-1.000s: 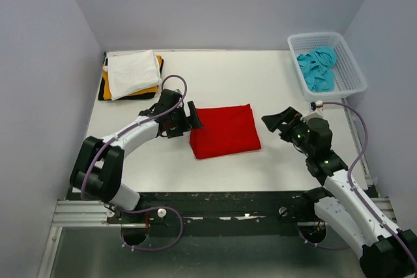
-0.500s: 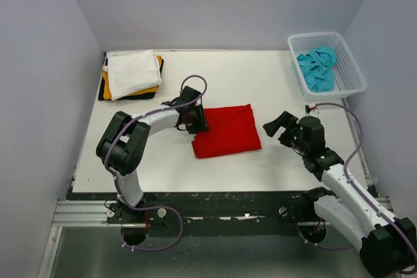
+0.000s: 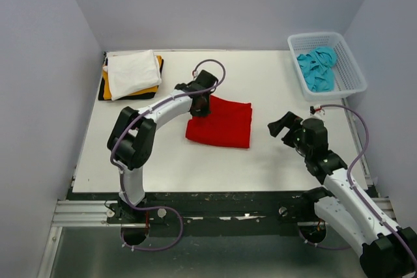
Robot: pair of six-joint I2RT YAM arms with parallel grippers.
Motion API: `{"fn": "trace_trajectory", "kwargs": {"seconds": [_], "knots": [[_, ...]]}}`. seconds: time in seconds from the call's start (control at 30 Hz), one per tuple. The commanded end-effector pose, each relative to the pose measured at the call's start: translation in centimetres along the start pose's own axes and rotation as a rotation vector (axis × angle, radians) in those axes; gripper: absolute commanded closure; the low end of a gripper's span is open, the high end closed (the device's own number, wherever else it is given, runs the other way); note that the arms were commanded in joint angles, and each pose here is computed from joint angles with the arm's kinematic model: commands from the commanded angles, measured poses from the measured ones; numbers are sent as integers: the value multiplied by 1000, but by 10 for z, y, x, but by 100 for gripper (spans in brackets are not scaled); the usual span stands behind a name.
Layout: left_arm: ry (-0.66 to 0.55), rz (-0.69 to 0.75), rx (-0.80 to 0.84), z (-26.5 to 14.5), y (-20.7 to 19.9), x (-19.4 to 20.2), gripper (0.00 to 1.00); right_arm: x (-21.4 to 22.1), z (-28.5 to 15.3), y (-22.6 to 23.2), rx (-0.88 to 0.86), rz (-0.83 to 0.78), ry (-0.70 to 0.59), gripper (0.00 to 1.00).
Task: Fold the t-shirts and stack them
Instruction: Put the neatly folded tshirt into the corner of the board with the left arm
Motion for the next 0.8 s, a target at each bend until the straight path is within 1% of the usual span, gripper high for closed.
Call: {"fn": "trace_trajectory", "kwargs": {"seconds": [0.0,0.07,0.17,0.23,0.3,0.37,0.47,0.57,0.77], "knots": [[-228,249,-241,-34,27,-64,100,-4,0,-3,43,-24,-21,0],[-263,286,-246,-40,39,-87,100,-3,1,-4,49,-29,-14,0],[-308,289,-249,-52,62,-121,100,-3,3,-5,62,-39,-12,0],[-341,329,-272,-60,77,-140,100,-2,5,-7,74,-48,-10,0],[-366,374,-303,-68,86,-157,100,-2,6,-8,91,-52,-14,0],[-367,418,-330,-76,92,-170,100,-2,8,-10,109,-58,-18,0],[-378,437,-373,-88,101,-187,100,-2,11,-14,138,-67,-24,0],[-405,401,-415,-98,108,-199,100,0,15,-17,170,-76,-19,0],[-446,284,-432,-129,127,-212,100,2,21,-21,212,-84,-5,0]]}}
Point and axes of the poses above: each gripper's point midway between its finger pads, its own z axis out along the fingers, its own y axis along the line the jaws close on, x = y × z, the point moved 9 cm from there along -z, back along the fingers, and after that the axes turned 1 degree about z, right-handed, at the moved point
